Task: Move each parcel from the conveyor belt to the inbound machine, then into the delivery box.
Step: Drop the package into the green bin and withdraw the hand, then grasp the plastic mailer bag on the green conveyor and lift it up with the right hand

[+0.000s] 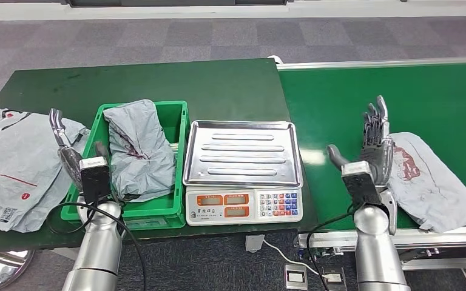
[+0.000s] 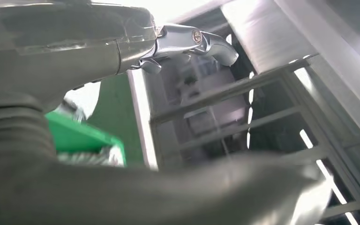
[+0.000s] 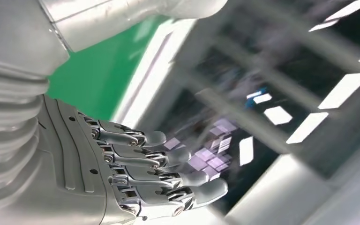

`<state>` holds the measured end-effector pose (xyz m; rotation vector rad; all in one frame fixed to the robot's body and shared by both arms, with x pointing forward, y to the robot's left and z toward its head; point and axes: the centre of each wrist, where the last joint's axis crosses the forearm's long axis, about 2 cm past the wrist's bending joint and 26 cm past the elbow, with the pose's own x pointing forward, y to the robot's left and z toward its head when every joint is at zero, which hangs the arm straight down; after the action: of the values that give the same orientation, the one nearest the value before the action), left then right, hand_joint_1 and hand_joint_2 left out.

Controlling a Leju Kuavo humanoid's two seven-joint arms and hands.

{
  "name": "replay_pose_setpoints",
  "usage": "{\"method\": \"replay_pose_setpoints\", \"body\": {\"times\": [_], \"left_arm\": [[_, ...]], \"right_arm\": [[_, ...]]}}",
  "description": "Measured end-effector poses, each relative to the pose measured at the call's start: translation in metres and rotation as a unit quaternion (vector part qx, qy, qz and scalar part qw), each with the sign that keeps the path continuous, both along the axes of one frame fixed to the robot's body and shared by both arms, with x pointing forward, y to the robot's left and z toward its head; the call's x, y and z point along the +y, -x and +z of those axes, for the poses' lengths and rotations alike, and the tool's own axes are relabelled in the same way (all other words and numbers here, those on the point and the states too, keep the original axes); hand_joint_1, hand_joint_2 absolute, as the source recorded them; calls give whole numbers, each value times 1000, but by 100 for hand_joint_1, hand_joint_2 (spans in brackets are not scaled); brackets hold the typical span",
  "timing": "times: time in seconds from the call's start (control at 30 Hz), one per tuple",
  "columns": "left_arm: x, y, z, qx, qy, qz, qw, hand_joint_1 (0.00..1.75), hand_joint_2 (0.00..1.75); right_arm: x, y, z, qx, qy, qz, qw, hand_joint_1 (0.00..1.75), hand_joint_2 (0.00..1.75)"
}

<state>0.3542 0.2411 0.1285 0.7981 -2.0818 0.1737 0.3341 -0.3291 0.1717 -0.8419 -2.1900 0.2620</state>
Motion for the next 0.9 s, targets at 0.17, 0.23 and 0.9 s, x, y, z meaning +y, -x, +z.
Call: {"method": "replay_pose_setpoints", "body": {"times": [0.17, 0.23, 0.9], "left_arm": [[-67, 13, -13, 20, 166, -397, 903, 0, 175], [-88, 23, -18, 30, 181, -525, 831, 0, 175], [-111, 39, -48, 105, 178, -574, 792, 0, 175]], "right_arm": [[-47, -33, 1, 97, 90, -119, 984, 0, 175], [-72, -46, 0, 134, 103, -151, 974, 0, 175], [-210, 0, -68, 652, 76, -226, 720, 0, 175]]}}
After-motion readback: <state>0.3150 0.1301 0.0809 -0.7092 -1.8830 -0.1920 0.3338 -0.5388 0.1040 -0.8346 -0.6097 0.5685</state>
